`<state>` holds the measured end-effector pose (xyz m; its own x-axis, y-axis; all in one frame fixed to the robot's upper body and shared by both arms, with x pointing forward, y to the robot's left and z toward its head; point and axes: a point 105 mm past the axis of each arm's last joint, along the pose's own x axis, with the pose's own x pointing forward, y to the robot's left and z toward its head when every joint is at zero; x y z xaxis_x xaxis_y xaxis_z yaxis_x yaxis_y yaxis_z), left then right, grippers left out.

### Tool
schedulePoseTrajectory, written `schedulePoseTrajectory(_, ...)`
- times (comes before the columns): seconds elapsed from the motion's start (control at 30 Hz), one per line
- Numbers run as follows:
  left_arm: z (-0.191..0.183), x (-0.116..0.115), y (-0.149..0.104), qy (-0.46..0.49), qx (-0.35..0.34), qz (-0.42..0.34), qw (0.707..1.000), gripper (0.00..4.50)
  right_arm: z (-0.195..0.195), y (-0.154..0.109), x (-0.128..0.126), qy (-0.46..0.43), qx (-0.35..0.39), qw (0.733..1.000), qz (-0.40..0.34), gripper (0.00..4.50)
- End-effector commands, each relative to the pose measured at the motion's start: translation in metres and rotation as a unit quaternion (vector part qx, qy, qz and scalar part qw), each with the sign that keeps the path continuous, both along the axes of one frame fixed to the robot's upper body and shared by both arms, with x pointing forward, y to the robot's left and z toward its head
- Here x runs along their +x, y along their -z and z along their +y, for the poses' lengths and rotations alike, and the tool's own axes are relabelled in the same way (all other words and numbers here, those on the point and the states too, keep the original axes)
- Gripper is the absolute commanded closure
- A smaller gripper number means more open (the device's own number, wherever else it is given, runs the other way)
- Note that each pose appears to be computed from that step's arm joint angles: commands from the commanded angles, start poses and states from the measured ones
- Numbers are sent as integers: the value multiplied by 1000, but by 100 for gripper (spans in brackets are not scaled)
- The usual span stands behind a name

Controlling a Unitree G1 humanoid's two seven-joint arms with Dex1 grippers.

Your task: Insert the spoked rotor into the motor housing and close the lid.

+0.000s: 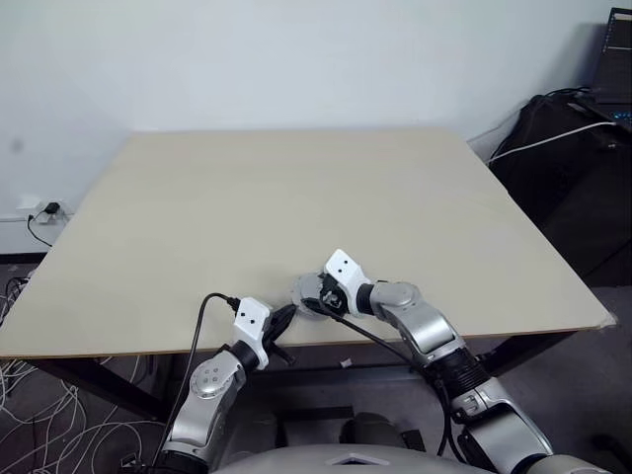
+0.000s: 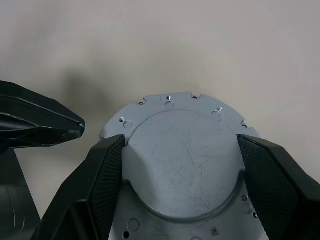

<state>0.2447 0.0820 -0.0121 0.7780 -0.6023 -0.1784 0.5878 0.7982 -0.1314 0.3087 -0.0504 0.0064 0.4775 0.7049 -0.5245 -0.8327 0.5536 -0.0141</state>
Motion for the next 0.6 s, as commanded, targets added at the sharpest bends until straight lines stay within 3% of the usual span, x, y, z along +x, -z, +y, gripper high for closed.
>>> schedulePoseTrajectory(0.03,-3,6,-16,2,-12,-28,1000,450,-15,18,-4,13,-41,999,32,125)
schedulePoseTrajectory(0.4,-2,8,-18,4,-6,-37,999,450,-15,21,-5,27,-45,998,44,125)
schedulePoseTrajectory(0.6,3,29,-39,5,0,-85,996,450,-13,22,-6,25,-44,998,44,125)
